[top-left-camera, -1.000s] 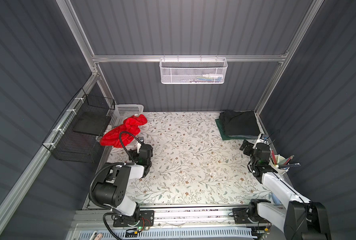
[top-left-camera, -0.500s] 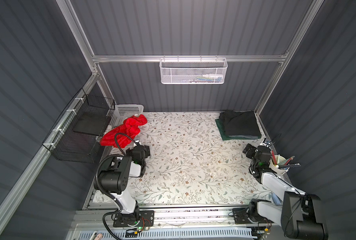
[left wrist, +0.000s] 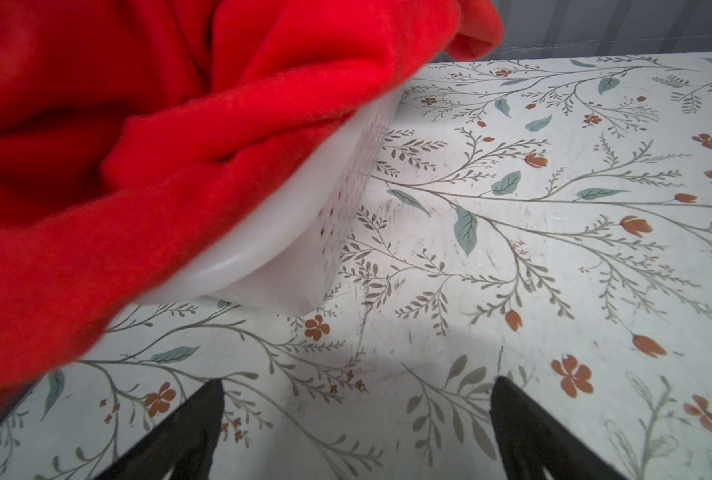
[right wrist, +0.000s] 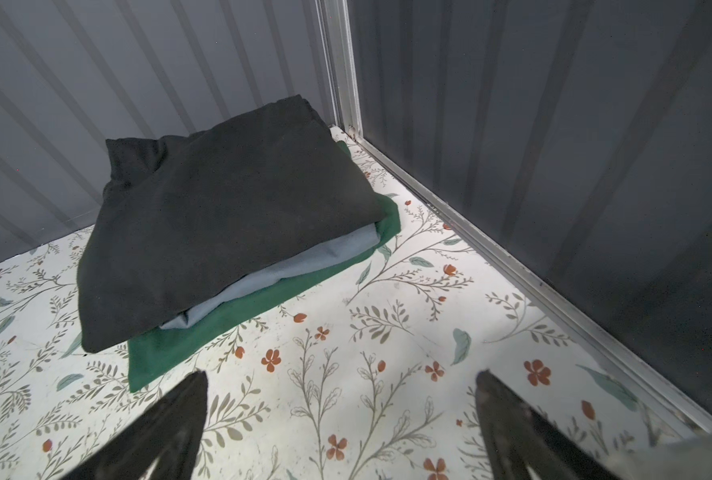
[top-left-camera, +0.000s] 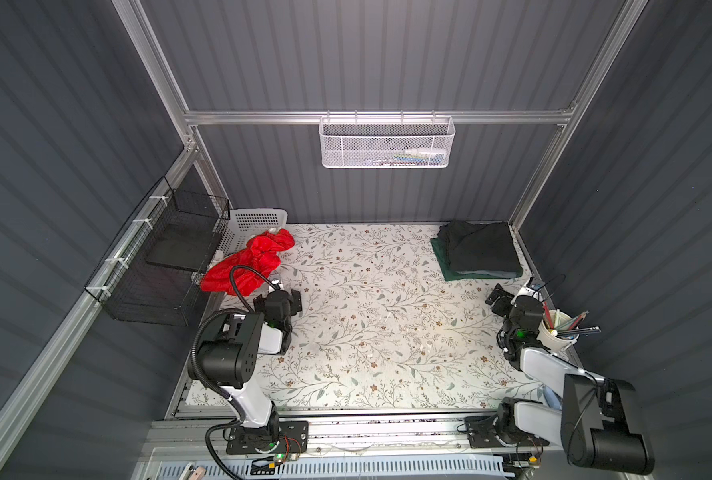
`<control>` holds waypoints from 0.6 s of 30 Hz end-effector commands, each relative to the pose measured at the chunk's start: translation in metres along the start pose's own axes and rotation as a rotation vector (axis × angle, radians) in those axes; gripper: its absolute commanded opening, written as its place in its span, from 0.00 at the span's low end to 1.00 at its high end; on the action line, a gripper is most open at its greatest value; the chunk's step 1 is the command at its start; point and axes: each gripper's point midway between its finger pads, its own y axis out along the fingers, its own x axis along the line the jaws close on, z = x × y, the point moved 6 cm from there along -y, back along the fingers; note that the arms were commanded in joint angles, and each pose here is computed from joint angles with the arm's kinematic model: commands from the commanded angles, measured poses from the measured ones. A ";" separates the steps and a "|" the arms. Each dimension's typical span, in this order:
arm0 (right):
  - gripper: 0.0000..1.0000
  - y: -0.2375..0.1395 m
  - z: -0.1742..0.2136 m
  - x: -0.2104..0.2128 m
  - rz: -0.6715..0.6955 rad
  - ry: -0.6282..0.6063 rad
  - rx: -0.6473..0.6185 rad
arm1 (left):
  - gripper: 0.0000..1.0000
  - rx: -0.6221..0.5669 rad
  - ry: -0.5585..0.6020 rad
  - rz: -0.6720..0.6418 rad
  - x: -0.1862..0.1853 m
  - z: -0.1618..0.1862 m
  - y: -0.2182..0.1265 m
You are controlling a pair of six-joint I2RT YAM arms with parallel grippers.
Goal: Fold and stack the t-shirts
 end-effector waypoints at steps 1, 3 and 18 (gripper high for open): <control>0.99 0.002 -0.007 0.007 -0.065 -0.007 -0.076 | 1.00 -0.026 -0.028 0.003 -0.001 -0.006 0.001; 0.99 0.005 -0.004 0.007 -0.074 -0.007 -0.104 | 1.00 -0.025 -0.027 0.003 -0.001 -0.006 0.001; 0.99 0.008 0.012 0.025 -0.228 -0.080 -0.083 | 1.00 -0.027 -0.028 0.004 -0.001 -0.006 0.001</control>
